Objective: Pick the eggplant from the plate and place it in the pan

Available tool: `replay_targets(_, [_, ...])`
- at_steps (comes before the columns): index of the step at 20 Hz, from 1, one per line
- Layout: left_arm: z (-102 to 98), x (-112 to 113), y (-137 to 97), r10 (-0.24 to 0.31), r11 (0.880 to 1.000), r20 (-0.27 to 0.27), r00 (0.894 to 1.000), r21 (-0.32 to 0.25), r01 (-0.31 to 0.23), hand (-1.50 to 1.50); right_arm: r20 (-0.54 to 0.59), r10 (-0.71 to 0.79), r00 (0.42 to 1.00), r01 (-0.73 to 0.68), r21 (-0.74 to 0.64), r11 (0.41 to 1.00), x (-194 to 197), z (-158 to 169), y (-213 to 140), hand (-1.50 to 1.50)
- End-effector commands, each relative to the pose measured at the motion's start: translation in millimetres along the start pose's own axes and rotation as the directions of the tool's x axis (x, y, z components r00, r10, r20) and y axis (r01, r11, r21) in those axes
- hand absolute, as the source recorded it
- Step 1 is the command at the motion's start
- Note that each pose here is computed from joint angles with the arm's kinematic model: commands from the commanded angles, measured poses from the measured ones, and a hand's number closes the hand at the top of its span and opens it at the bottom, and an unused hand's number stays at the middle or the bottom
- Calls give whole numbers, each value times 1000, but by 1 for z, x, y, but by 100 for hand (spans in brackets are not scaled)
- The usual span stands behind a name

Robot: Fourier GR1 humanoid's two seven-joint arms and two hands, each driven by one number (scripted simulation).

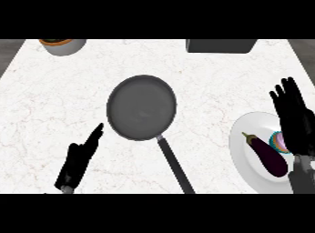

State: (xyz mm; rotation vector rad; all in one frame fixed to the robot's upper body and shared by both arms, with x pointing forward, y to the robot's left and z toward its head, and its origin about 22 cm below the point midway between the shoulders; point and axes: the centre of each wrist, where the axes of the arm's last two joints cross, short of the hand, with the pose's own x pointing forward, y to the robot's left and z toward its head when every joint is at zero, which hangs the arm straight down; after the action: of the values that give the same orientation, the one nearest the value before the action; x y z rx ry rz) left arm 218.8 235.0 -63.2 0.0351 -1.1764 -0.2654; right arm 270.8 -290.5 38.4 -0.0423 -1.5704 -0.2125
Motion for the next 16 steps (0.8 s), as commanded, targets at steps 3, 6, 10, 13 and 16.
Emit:
replay_targets(3, [-2, 36, 37, -112, 985, 135, 984, 146, 92, 0, -25, 10, 1000, -6, 142, 990, 9, -24, -11, -150])
replay_targets(6, [0, 61, 70, -223, 949, 214, 951, 270, 161, 0, -58, 1, 998, 15, 283, 959, 22, -41, -32, -150])
replay_targets(10, [8, 51, 57, -175, 958, 166, 970, 255, 130, 0, -316, 277, 907, -322, -99, 941, 11, -16, -114, -150])
replay_targets(13, [23, 39, 64, -177, 955, 134, 975, 261, 138, 0, -378, 457, 805, -467, 71, 881, 21, 11, -156, -150])
replay_targets(16, [13, 61, 60, -185, 955, 168, 968, 262, 137, 0, -308, 667, 679, -625, 235, 744, 55, -5, -172, -150])
